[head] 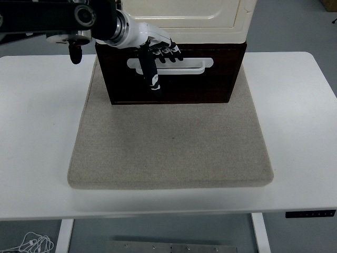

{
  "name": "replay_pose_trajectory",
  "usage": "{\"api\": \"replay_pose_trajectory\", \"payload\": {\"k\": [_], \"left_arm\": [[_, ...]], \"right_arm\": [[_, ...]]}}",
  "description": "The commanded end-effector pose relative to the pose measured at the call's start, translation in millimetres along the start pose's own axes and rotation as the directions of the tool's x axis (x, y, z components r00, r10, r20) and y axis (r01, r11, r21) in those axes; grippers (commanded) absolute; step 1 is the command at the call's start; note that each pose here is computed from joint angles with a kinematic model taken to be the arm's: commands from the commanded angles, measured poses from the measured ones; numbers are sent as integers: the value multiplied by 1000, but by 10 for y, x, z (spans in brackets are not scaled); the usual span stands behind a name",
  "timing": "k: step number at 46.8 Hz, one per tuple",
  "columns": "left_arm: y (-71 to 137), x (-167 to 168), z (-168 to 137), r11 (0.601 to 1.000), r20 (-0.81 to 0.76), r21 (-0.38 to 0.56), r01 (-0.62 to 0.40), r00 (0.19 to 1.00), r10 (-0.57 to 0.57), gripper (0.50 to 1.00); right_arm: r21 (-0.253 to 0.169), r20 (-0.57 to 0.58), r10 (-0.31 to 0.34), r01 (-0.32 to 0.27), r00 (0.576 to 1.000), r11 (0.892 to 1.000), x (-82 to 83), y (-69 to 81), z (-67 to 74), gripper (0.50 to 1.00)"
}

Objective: Open the drawer under the combination cabinet

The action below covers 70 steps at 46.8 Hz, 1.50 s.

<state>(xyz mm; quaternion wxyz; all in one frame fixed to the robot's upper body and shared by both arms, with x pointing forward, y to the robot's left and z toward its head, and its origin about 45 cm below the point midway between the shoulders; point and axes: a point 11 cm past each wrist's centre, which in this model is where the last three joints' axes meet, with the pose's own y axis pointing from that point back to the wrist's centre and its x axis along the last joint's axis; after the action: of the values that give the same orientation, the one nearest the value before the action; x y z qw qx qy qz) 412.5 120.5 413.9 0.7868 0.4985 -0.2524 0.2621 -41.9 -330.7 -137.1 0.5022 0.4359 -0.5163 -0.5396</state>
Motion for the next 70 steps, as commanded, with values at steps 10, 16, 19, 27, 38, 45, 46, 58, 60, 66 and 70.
{"api": "replay_pose_trajectory", "payload": {"k": [10,16,19,27,38,45,46,58,60,66,70], "left_arm": [[-81,-62,-6,1000,0,11,15,1000,-15,1000],[-91,-76,-4,1000,2,18,17,1000,-17,1000],[-98,-86,-14,1000,1,21,21,1000,-21,1000],[-117,-84,-43,999,-4,28,20,1000,-20,1000],[-136,-61,-85,999,-13,36,16,1000,-16,1000],[-152,-78,-99,999,-14,38,22,1000,-21,1000],[-155,-83,-103,999,-15,39,23,1000,-22,1000],[-190,-135,-75,999,-4,36,37,999,-37,1000],[-190,-142,-73,999,-1,35,41,999,-41,1000],[-185,-141,-82,998,4,35,44,999,-44,1000],[-178,-143,-76,998,7,34,49,999,-50,1000]], "right_arm": [[-1,0,-1,1,1000,1000,0,0,6,926],[-1,0,-1,1,1000,1000,0,0,6,926],[1,0,-1,1,1000,1000,-1,0,-3,926],[-1,0,1,-1,1000,1000,2,0,6,926],[1,0,-1,1,1000,1000,-1,0,-3,926],[-1,0,1,-1,1000,1000,1,0,6,926],[1,0,-1,1,1000,1000,-1,0,-3,928],[-1,0,-1,1,1000,1000,0,0,6,928],[-1,0,-1,1,1000,1000,0,0,5,928],[1,0,-1,1,1000,1000,-1,0,-3,928],[-1,0,-1,1,1000,1000,0,0,5,926]]}}
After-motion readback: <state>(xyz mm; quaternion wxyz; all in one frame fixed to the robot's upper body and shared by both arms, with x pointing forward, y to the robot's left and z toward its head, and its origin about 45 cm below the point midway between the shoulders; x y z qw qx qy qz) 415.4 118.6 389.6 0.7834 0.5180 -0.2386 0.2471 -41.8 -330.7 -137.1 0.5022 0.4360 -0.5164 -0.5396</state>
